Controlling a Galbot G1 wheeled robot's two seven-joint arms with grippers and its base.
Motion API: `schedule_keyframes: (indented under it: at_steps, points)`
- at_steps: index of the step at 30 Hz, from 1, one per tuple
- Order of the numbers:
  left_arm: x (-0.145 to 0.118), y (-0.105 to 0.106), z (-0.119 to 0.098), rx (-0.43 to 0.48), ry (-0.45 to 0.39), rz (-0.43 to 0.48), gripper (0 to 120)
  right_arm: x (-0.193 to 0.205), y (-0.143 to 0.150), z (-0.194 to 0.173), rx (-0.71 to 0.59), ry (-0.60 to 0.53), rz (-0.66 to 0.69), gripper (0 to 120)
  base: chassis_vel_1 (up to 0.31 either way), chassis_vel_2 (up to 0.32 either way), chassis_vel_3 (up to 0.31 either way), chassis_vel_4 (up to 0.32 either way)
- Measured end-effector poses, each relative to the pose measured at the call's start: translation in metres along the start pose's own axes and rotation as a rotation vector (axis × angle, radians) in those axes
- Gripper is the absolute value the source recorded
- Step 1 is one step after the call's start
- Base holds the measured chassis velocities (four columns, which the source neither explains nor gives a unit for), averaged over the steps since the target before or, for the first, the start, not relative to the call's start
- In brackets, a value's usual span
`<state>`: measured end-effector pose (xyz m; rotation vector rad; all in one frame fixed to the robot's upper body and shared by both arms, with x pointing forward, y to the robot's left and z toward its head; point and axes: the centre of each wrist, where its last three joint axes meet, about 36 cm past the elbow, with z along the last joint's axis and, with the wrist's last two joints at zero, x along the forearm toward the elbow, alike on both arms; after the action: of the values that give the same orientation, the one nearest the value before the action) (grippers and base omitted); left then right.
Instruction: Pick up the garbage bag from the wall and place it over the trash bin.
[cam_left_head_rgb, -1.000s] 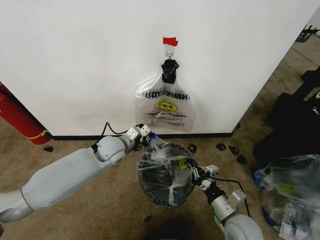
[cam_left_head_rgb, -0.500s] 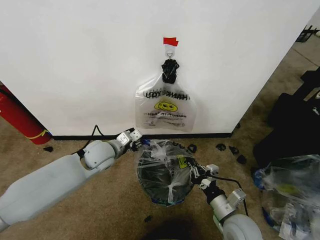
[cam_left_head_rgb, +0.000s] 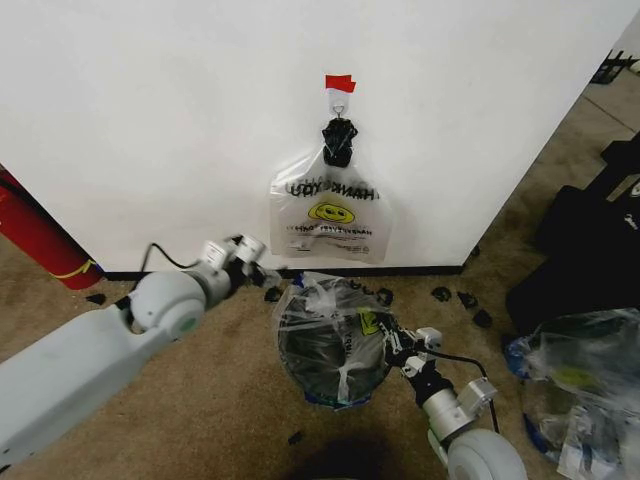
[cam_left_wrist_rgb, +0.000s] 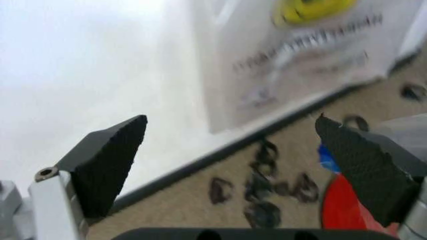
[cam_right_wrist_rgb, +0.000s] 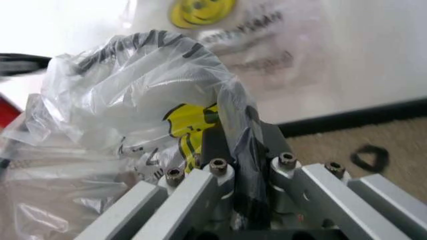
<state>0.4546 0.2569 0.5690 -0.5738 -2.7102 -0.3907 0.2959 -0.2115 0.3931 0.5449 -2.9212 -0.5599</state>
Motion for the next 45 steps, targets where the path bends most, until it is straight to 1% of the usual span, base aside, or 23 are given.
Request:
schedule_keyframes:
  at_steps: [1,2,4,5,6,8,9,11,12,14,15,16,20,22,25,29,30,32,34,38,39,42,45]
  points:
    - [0.008,0.0,0.0,0.012,-0.017,-0.019,100,0.0,0.0,0.0,-0.008,0.004,0.01,1,0.0,0.0,0.0,0.0]
    - [0.008,0.0,0.0,0.012,-0.017,-0.019,100,0.0,0.0,0.0,-0.008,0.004,0.01,1,0.0,0.0,0.0,0.0]
    - [0.026,-0.004,0.004,0.019,-0.062,-0.064,100,-0.002,0.001,0.001,-0.028,0.014,0.044,1,0.0,0.0,0.0,0.0]
    - [0.036,-0.01,0.006,0.015,-0.095,-0.084,97,-0.002,0.001,0.001,-0.037,0.017,0.062,1,0.0,0.0,0.0,0.0]
    - [0.048,-0.021,0.006,0.016,-0.135,-0.085,93,-0.004,0.002,0.002,-0.049,0.014,0.09,1,0.0,0.0,0.0,0.0]
    - [0.068,-0.048,0.004,0.039,-0.179,-0.031,84,-0.005,0.002,0.002,-0.068,-0.004,0.145,1,0.0,0.0,0.0,0.0]
    - [0.068,-0.048,0.004,0.039,-0.179,-0.031,84,-0.005,0.002,0.002,-0.068,-0.004,0.145,1,0.0,0.0,0.0,0.0]
    - [0.086,-0.074,0.006,0.081,-0.195,0.037,77,-0.008,0.005,0.001,-0.077,-0.03,0.185,1,0.0,0.0,0.0,0.0]
    - [0.095,-0.088,0.009,0.118,-0.19,0.07,73,-0.01,0.007,0.001,-0.067,-0.052,0.2,1,0.0,0.0,0.0,0.0]
    - [0.101,-0.114,0.022,0.217,-0.121,0.143,63,-0.011,0.01,0.006,-0.054,-0.093,0.227,1,0.0,0.0,0.0,0.0]
    - [0.1,-0.119,0.024,0.232,-0.105,0.158,58,-0.01,0.011,0.008,-0.045,-0.105,0.232,1,0.0,0.0,0.0,0.0]
    - [0.1,-0.119,0.024,0.232,-0.105,0.158,58,-0.01,0.011,0.008,-0.045,-0.105,0.232,1,0.0,0.0,0.0,0.0]
    - [0.094,-0.127,0.019,0.285,-0.044,0.202,43,-0.012,0.015,0.014,-0.019,-0.135,0.241,1,0.0,0.0,0.0,0.0]
    - [0.089,-0.129,0.016,0.311,-0.009,0.231,34,-0.013,0.019,0.016,0.004,-0.151,0.244,1,0.0,0.0,0.0,0.0]
    - [0.085,-0.13,0.015,0.318,0.016,0.245,27,-0.013,0.02,0.018,0.019,-0.159,0.241,1,0.0,0.0,0.0,0.0]
    - [0.07,-0.139,0.008,0.324,0.093,0.282,8,-0.014,0.022,0.023,0.053,-0.174,0.232,1,0.0,0.0,0.0,0.0]
    - [0.07,-0.139,0.008,0.324,0.093,0.282,8,-0.014,0.022,0.023,0.053,-0.174,0.232,1,0.0,0.0,0.0,0.0]
    - [0.061,-0.146,0.005,0.323,0.113,0.302,2,-0.015,0.022,0.025,0.07,-0.178,0.233,1,0.0,0.0,0.0,0.0]
    - [0.045,-0.156,0.003,0.311,0.137,0.317,0,-0.016,0.023,0.026,0.081,-0.185,0.235,1,0.0,0.0,0.0,0.0]
    - [0.013,-0.173,0.004,0.296,0.195,0.303,0,-0.015,0.023,0.027,0.078,-0.198,0.24,1,0.0,0.0,0.0,0.0]
    - [0.013,-0.173,0.004,0.296,0.195,0.303,0,-0.015,0.023,0.027,0.078,-0.198,0.24,1,0.0,0.0,0.0,0.0]
    - [-0.008,-0.182,0.007,0.281,0.223,0.272,0,-0.013,0.024,0.029,0.087,-0.201,0.239,1,0.0,0.0,0.0,0.0]
    - [-0.025,-0.184,0.014,0.258,0.227,0.241,0,-0.011,0.025,0.03,0.103,-0.203,0.235,1,0.0,0.0,0.0,0.0]
